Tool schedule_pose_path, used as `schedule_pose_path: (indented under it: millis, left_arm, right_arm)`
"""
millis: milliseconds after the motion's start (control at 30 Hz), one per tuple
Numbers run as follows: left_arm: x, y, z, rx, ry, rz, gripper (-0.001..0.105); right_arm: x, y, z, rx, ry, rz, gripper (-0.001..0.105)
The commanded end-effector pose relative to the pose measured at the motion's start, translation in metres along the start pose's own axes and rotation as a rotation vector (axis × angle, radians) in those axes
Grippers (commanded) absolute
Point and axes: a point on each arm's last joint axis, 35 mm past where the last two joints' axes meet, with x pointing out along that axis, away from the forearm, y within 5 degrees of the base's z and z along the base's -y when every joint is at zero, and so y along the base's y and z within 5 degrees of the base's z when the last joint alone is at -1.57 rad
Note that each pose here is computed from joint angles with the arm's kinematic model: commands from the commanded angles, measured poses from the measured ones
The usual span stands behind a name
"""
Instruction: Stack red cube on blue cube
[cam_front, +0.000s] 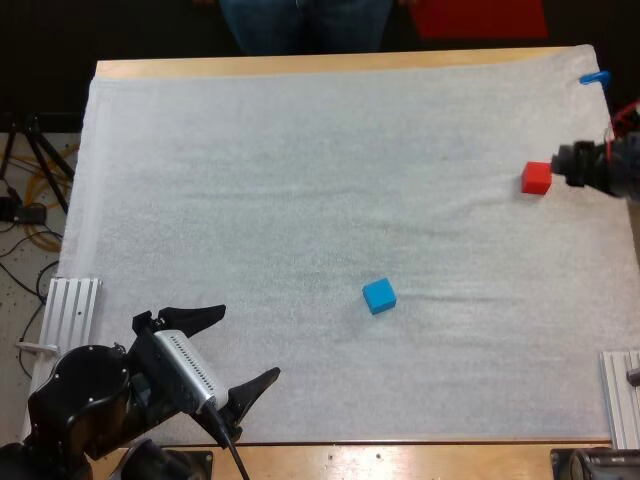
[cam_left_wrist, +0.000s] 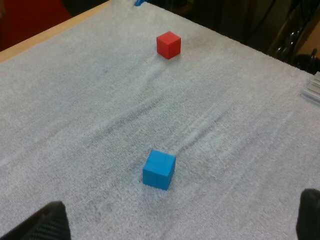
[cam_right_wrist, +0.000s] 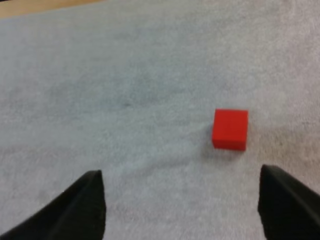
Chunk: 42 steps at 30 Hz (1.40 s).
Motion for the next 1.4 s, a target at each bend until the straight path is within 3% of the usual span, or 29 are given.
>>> schedule_pose_path:
  millis: [0,267,467,967,1367]
  left_arm:
    - [0.000,-0.001,0.001,0.002,-0.001,-0.011,0.087]
    - [0.000,-0.001,0.001,0.002,-0.001,-0.011,0.087]
    - [0.000,-0.001,0.001,0.002,-0.001,-0.011,0.087]
    - [0.000,-0.001,0.001,0.002,-0.001,-0.011,0.087]
    - [0.000,-0.001,0.001,-0.002,-0.001,-0.011,0.087]
  right_arm:
    - [0.004,0.000,0.006,-0.003,-0.010,-0.005,0.069]
    - [0.073,0.015,0.022,-0.074,0.116,-0.154,0.071]
    - [0.123,0.013,0.017,-0.062,0.218,-0.189,0.071]
    - [0.215,-0.015,-0.011,0.023,0.396,-0.196,0.071]
    - [0.260,-0.023,-0.024,0.051,0.456,-0.127,0.068]
